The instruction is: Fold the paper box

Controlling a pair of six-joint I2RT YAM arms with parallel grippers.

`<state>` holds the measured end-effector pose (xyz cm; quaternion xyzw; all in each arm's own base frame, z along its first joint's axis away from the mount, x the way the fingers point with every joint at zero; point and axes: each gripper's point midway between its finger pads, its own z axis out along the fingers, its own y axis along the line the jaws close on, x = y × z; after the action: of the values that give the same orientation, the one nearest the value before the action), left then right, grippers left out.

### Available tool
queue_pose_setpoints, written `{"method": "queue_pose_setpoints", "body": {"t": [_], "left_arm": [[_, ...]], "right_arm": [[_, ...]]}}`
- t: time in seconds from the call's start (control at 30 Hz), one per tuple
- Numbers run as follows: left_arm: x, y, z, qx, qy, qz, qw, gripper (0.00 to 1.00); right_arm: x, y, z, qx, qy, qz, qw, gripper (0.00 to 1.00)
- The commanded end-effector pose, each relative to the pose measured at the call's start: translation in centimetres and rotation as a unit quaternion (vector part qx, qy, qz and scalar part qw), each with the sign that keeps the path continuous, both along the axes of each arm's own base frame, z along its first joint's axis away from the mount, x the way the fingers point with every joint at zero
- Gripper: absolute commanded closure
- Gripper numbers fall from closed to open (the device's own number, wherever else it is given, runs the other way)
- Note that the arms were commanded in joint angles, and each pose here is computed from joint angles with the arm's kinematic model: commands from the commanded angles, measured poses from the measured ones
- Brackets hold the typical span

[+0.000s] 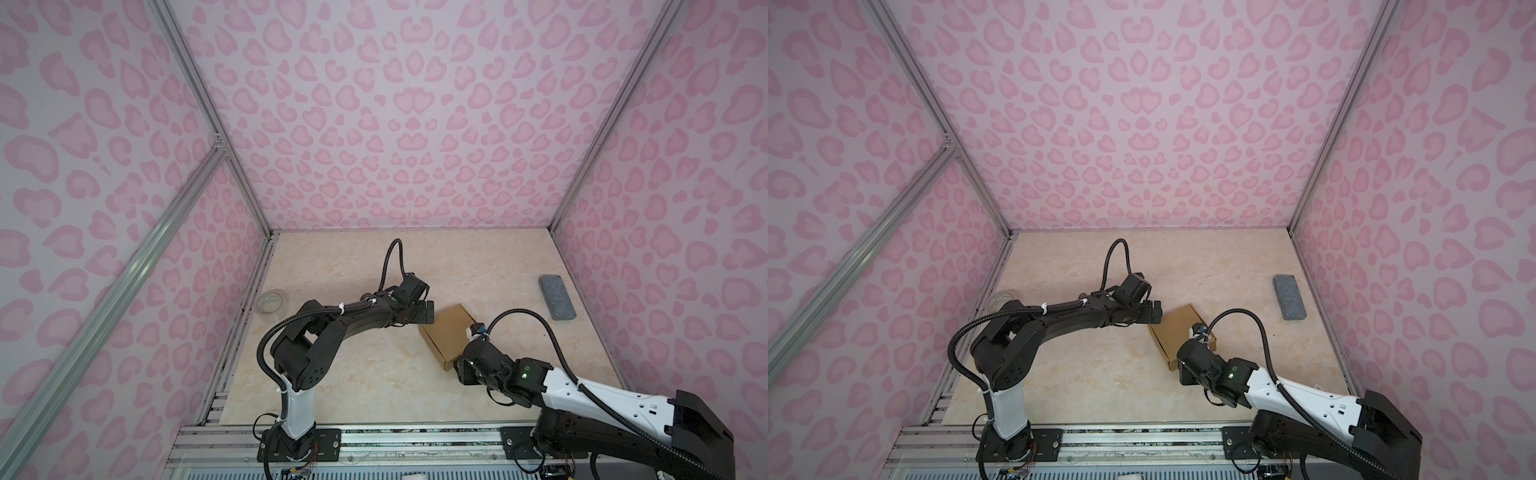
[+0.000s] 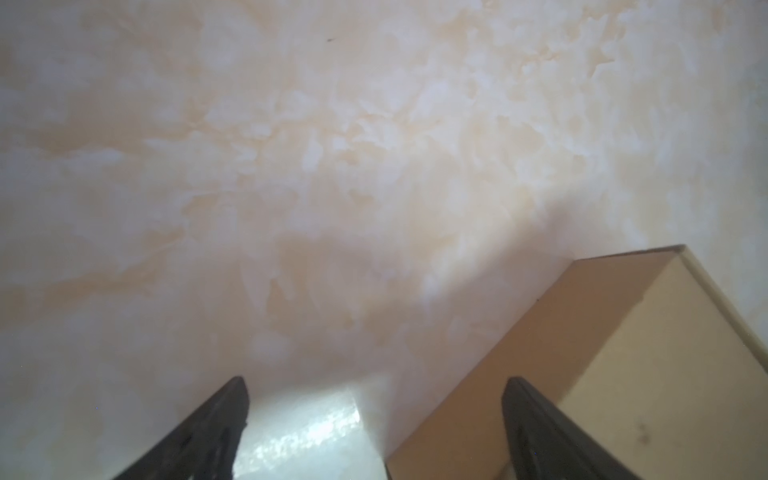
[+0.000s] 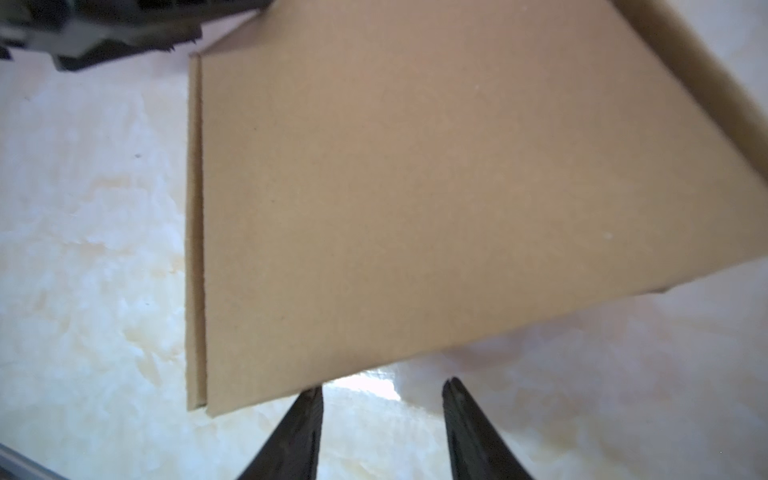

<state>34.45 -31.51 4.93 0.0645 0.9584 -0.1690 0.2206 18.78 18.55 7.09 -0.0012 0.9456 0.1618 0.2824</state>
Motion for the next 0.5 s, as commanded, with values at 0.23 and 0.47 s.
{"method": "queue_pose_setpoints", "body": {"t": [0.23, 0.47], "left_arm": [[0.5, 1.7, 3.2, 0.019, 0.015, -0.011, 1.000, 0.02], [3.7, 4.6, 10.0, 0.028, -0.072, 0.068, 0.995, 0.02]], "right_arm": [[0.3, 0.8, 2.9, 0.011, -0.011, 0.027, 1.000, 0.48], [3.5, -2.3, 7.9, -0.002, -0.084, -0.004, 0.996, 0.43]]}}
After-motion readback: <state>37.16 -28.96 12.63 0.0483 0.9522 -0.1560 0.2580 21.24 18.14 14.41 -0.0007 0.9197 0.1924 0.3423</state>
